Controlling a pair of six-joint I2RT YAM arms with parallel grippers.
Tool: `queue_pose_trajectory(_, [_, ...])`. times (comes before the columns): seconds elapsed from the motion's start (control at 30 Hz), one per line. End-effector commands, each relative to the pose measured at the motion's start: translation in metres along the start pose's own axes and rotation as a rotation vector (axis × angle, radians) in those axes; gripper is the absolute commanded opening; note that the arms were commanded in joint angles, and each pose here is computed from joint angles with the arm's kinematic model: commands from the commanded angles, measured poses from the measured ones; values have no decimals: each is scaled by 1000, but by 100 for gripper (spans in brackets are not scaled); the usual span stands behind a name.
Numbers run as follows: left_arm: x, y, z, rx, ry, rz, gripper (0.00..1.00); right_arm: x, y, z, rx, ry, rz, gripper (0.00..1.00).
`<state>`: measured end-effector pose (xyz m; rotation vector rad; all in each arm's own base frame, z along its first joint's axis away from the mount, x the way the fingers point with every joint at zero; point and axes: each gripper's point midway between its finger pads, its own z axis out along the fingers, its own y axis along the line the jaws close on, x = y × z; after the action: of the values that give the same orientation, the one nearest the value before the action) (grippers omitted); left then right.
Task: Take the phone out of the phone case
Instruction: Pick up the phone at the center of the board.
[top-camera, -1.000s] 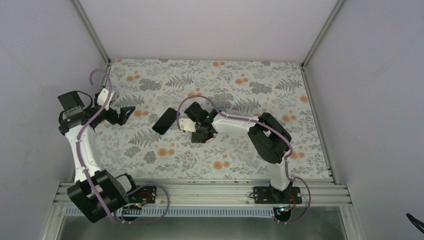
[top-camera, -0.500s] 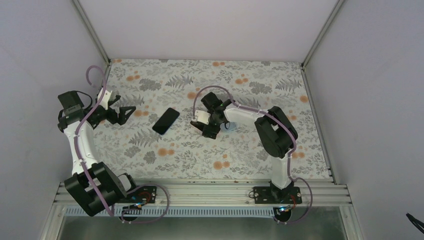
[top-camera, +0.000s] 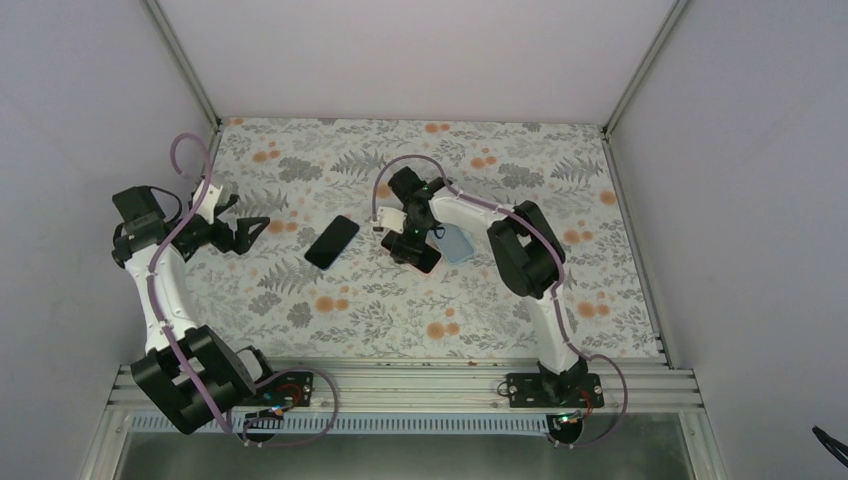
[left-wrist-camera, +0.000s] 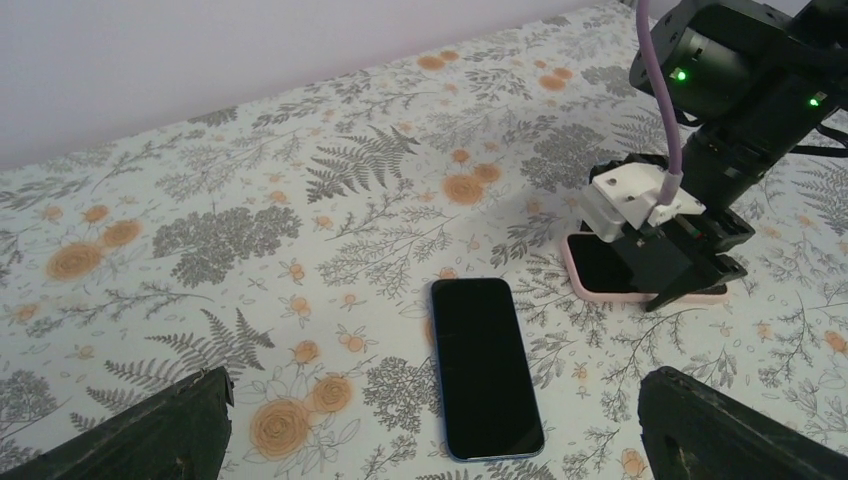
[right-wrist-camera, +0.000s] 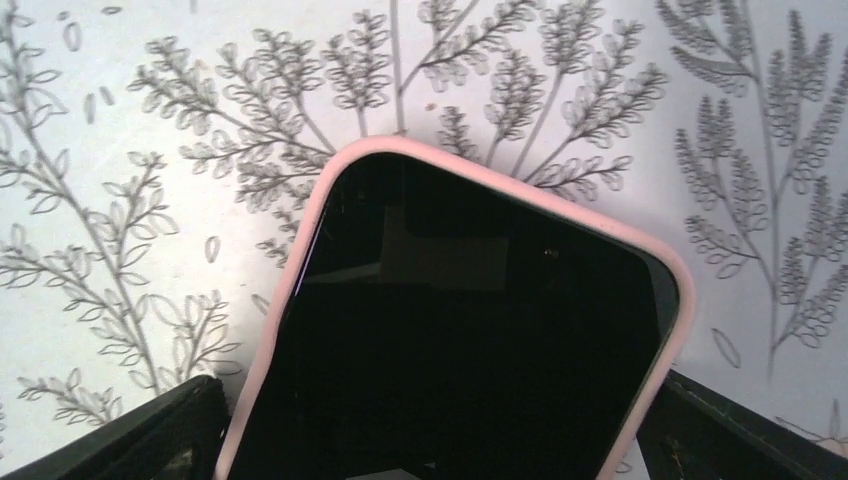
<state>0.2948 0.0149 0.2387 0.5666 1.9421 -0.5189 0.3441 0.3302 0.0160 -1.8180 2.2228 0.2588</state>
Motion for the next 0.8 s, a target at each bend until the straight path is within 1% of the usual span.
queue_pose_trajectory(0.0, [0,-2,-6,-2,-11,44,100,41,-1,21,-58,140,103,100])
queue_pose_trajectory(0.13, [4,1,-9,-3,-2,40,100,64,13,22,-124,196,161,100])
queue_pose_trajectory(0.23, [6,3,-10,2,3,30,100,83,22,19,-143,224,205,100])
queue_pose_trajectory(0.33, [6,5,-10,3,5,24,100,107,40,20,-178,278,240,100])
queue_pose_trajectory(0.43, [7,6,-9,12,3,16,100,127,53,24,-200,319,265,100])
queue_pose_trajectory(0.53, [8,5,-8,24,-1,6,100,139,63,28,-218,331,274,100])
queue_pose_trajectory(0.7, [5,5,-9,24,-4,8,100,154,71,29,-215,353,272,92])
queue_pose_trajectory(0.77, [2,8,-10,13,-6,9,100,159,70,31,-191,367,270,82])
